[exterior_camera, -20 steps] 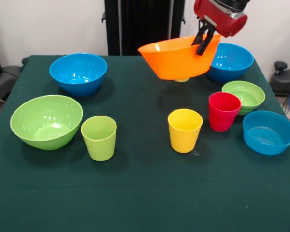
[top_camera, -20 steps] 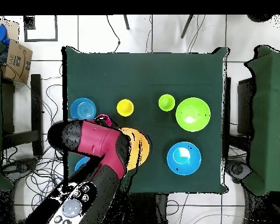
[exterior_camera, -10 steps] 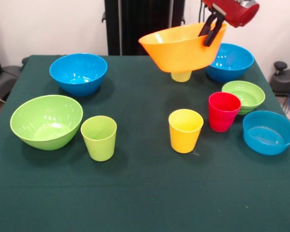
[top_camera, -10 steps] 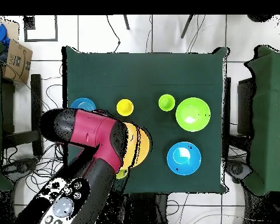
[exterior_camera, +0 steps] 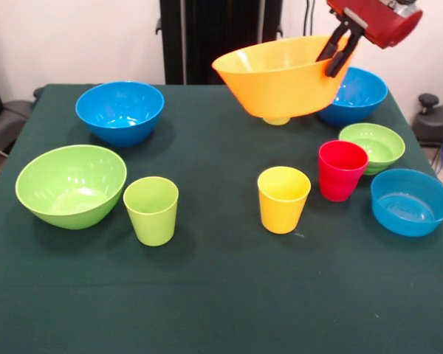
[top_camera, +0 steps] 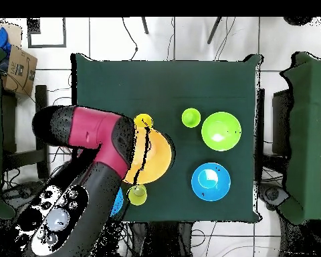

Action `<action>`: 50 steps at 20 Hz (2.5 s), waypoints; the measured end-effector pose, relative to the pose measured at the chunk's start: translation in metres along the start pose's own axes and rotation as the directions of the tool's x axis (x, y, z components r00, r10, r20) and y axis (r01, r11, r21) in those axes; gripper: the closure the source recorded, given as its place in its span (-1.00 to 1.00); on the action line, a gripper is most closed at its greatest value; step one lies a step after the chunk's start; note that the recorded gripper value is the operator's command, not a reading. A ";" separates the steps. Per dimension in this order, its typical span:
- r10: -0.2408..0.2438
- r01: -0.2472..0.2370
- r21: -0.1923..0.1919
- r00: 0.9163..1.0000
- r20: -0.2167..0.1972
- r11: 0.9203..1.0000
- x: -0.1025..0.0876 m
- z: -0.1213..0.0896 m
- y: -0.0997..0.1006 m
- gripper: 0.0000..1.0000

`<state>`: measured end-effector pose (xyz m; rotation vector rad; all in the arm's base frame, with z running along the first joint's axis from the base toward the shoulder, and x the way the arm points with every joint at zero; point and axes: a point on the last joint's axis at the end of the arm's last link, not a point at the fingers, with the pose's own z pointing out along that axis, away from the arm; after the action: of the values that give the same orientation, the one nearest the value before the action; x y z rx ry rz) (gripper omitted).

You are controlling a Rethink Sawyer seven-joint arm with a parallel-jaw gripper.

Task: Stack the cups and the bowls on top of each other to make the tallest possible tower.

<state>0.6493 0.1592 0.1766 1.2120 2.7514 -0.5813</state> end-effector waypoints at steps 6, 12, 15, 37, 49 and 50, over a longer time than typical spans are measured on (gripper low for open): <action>-0.015 0.015 0.055 1.000 0.003 0.998 -0.004 0.001 0.021 1.00; -0.015 0.014 0.097 1.000 0.015 0.995 -0.007 0.013 0.039 1.00; -0.019 0.016 0.106 1.000 0.023 0.994 -0.009 0.020 0.045 1.00; -0.047 0.039 0.142 0.998 0.050 0.989 -0.027 0.057 0.065 1.00; -0.070 0.062 0.145 0.996 0.052 0.988 -0.029 0.051 0.091 1.00; -0.071 0.063 0.146 0.996 0.050 0.987 -0.029 0.051 0.092 1.00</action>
<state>0.7322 0.1766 0.1075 1.1146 2.7545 -0.8213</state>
